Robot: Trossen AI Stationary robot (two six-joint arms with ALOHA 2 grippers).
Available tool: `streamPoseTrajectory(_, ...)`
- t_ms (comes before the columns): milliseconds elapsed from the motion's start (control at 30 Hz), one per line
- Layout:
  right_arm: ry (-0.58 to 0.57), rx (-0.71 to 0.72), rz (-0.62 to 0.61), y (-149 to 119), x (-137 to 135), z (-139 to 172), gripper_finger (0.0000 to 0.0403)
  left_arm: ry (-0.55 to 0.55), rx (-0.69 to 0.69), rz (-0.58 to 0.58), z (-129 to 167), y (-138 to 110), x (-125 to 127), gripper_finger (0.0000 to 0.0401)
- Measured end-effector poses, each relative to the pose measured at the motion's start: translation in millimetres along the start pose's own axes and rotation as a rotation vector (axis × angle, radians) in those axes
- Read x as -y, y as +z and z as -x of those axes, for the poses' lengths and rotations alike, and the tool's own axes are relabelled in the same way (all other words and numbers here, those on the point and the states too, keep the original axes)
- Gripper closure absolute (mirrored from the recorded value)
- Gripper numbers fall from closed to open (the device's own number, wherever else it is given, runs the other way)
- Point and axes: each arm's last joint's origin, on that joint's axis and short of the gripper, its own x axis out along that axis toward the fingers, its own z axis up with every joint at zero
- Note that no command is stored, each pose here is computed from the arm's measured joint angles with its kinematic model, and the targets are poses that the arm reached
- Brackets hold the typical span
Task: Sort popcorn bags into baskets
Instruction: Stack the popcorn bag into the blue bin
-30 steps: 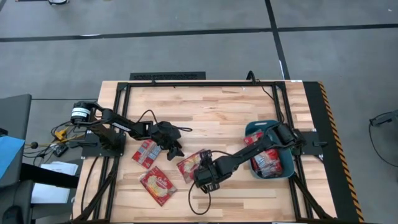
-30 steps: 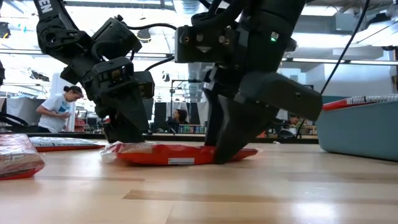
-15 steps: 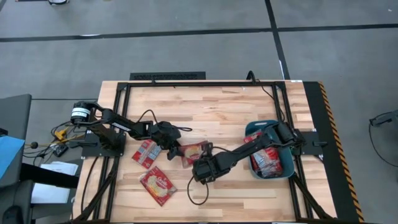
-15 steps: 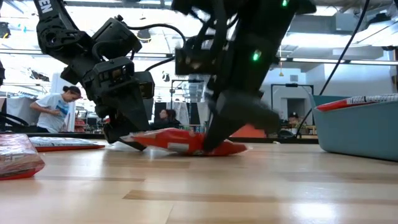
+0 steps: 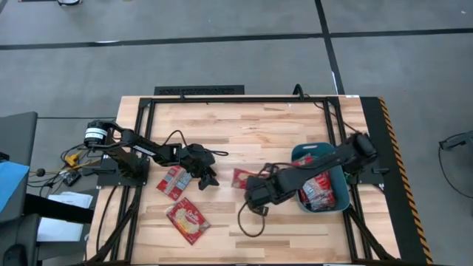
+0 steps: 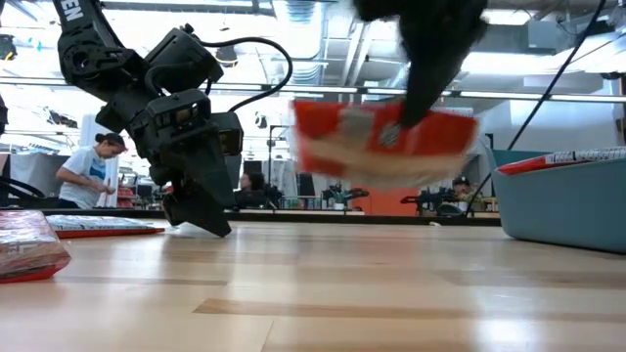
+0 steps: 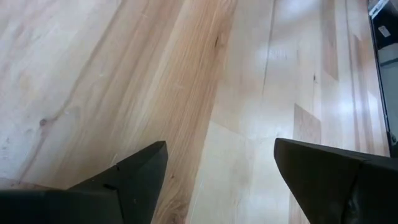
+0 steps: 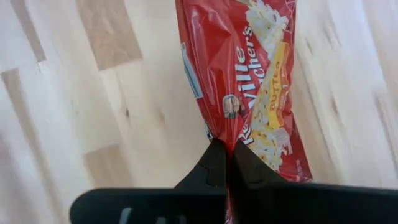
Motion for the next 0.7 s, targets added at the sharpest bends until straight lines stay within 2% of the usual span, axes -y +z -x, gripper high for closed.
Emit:
streamPoseTrajectory(167,0.048,-0.029,-0.359,-7.1,22.4,42.1,0.0398,0.000,0.015,-0.007,0.0,1.0,0.5,0.0111)
streamPoseTrajectory(267,0.022,-0.054,-0.524,-14.7,36.6,60.8,0.0398,0.019,0.027,-0.008,0.0,1.3,0.0,0.0111)
streamPoseTrajectory(400,-0.008,-0.124,-0.646,-29.0,53.4,83.9,0.0398,0.022,0.030,-0.008,0.0,1.4,-0.1,0.0111)
streamPoseTrajectory(500,-0.088,-0.234,-0.698,-43.4,64.6,94.6,0.0398,0.021,0.029,-0.008,0.0,1.4,-0.1,0.0111)
streamPoseTrajectory(567,-0.153,-0.296,-0.725,-51.3,68.8,98.4,0.0398,0.021,0.030,-0.008,0.0,1.5,-0.1,0.0111)
streamPoseTrajectory(700,-0.157,-0.325,-0.758,-55.1,65.4,94.2,0.0398,0.030,0.036,-0.009,0.1,1.7,-0.4,0.0111)
